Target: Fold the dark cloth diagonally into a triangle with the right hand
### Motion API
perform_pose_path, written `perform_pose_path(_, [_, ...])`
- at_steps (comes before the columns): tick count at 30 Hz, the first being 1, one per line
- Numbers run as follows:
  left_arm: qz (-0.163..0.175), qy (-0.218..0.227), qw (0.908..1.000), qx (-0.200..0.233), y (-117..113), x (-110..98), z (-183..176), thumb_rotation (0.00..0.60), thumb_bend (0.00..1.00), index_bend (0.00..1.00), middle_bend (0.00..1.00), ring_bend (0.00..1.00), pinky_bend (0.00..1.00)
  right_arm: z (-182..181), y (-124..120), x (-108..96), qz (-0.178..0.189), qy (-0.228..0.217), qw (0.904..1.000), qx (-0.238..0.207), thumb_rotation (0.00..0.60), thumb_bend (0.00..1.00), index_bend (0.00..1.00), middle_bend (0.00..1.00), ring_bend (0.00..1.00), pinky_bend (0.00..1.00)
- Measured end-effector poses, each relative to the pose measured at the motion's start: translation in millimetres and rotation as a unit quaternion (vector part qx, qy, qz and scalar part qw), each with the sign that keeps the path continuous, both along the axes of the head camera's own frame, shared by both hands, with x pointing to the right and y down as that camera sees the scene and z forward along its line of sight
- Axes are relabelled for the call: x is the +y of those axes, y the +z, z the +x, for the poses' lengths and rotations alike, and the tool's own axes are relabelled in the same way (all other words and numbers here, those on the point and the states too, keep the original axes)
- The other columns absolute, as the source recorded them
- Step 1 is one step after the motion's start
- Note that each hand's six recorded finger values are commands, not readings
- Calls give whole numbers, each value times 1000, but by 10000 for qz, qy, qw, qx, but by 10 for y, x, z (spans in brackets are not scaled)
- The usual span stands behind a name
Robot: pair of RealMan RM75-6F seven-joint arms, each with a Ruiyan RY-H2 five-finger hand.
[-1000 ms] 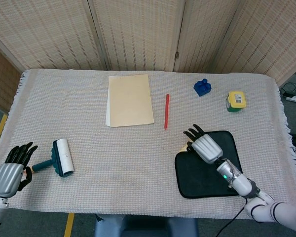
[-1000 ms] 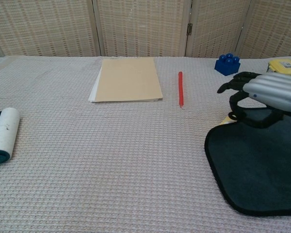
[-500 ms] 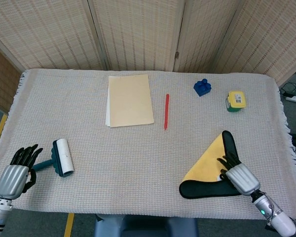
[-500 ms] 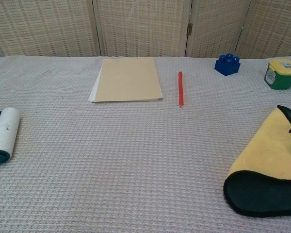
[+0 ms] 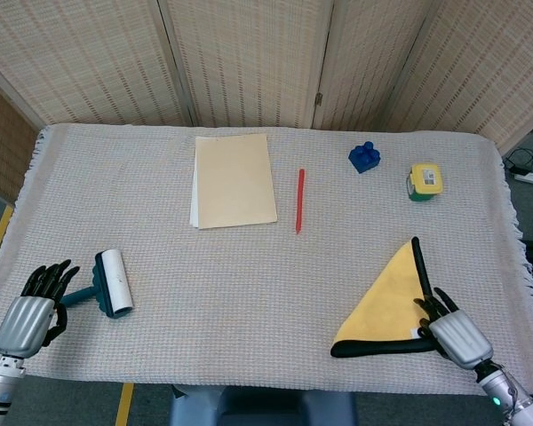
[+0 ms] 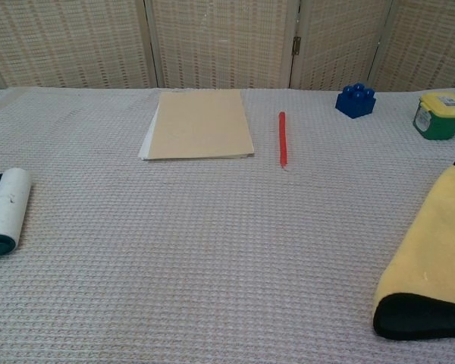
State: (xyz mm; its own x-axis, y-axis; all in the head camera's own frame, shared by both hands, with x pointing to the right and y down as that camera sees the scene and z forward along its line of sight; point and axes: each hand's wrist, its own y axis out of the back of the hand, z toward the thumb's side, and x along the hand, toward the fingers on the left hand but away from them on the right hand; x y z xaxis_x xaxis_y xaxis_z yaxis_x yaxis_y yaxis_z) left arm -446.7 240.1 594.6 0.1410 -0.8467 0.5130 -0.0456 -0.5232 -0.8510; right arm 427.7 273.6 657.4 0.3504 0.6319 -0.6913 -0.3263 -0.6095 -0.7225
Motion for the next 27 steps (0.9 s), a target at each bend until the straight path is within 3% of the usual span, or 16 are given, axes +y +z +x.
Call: perform_pose_path(27, [-73, -16, 9999, -68, 60, 6, -1, 600, 898, 0, 57, 0, 0, 157, 20, 116, -134, 81, 9998, 92, 600, 487, 589, 147, 110, 0])
